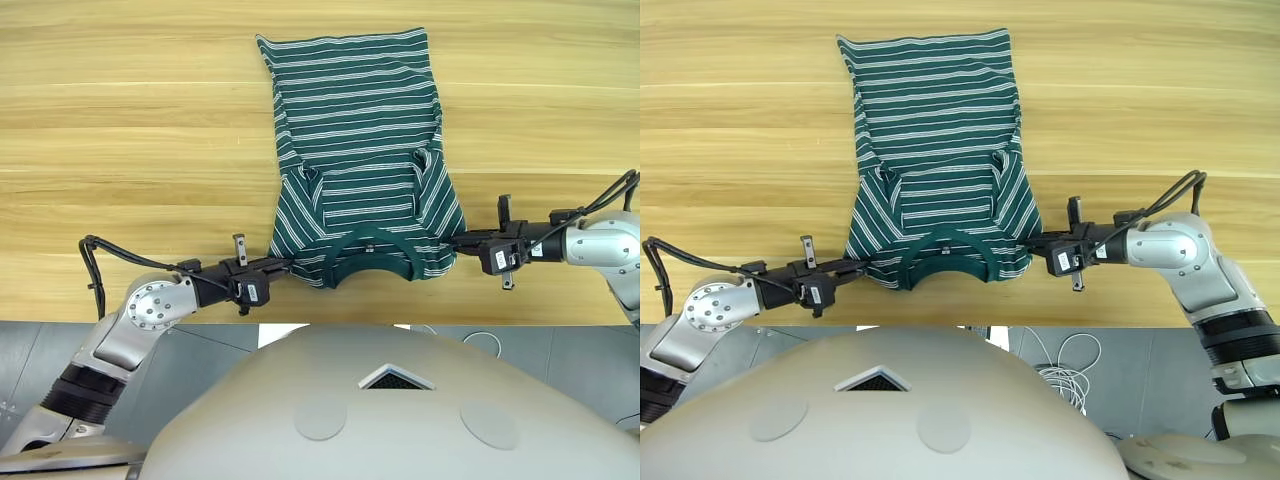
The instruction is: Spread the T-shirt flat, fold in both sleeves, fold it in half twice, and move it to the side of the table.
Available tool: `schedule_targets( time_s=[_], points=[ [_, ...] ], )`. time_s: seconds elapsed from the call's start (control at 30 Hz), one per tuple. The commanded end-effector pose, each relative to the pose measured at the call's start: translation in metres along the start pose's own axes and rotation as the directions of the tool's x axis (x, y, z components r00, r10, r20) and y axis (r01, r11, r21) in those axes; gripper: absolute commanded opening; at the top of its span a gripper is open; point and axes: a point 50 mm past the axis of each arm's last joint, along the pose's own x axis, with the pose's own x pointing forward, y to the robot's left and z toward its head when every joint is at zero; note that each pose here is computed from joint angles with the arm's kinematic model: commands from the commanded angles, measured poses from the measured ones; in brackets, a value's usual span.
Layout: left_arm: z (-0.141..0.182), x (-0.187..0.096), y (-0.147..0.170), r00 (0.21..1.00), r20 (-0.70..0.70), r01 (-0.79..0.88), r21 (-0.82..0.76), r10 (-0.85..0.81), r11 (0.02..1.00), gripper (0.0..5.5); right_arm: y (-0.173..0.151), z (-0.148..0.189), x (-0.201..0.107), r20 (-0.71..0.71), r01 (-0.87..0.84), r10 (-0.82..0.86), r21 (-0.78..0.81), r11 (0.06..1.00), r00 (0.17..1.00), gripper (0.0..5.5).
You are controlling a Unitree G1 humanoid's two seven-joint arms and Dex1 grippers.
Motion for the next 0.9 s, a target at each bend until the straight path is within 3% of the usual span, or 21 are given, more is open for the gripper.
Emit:
schedule_targets(
  time_s=[0.03,0.2,0.37,0.5,0.63,0.77,0.9],
  points=[
    [-0.024,-0.013,-0.013,0.986,-0.148,0.059,-0.091,-0.072,0.994,0.03,-0.004,0.001,-0.001,0.006,-0.013,0.013,-0.006,1.0,1.0,0.0],
    [-0.003,-0.028,0.004,0.999,-0.03,-0.015,-0.126,0.011,0.992,0.03,-0.004,0.014,-0.019,0.052,-0.024,0.022,0.039,0.999,0.998,0.0],
    [0.032,-0.047,0.001,0.998,0.062,0.024,-0.156,-0.015,0.987,0.03,0.005,0.034,-0.045,0.061,-0.073,0.069,0.061,0.995,0.996,0.0],
    [0.058,-0.045,-0.006,0.989,0.138,0.074,-0.156,-0.053,0.985,0.03,0.013,0.057,-0.051,0.112,-0.126,0.12,0.048,0.991,0.986,0.0],
    [0.057,-0.041,-0.003,0.987,0.138,0.099,-0.15,-0.078,0.984,0.03,0.012,0.073,-0.056,0.125,-0.216,0.211,0.027,0.976,0.969,0.0],
    [0.038,-0.032,0.029,0.988,0.136,0.099,-0.162,-0.077,0.982,0.03,-0.034,0.053,-0.071,0.059,-0.216,0.212,0.076,0.973,0.975,0.0],
    [0.011,-0.022,0.103,0.986,0.167,0.02,-0.228,0.019,0.974,0.03,-0.119,0.02,-0.076,0.077,-0.14,0.125,0.231,0.963,0.989,0.0]
  ],
)
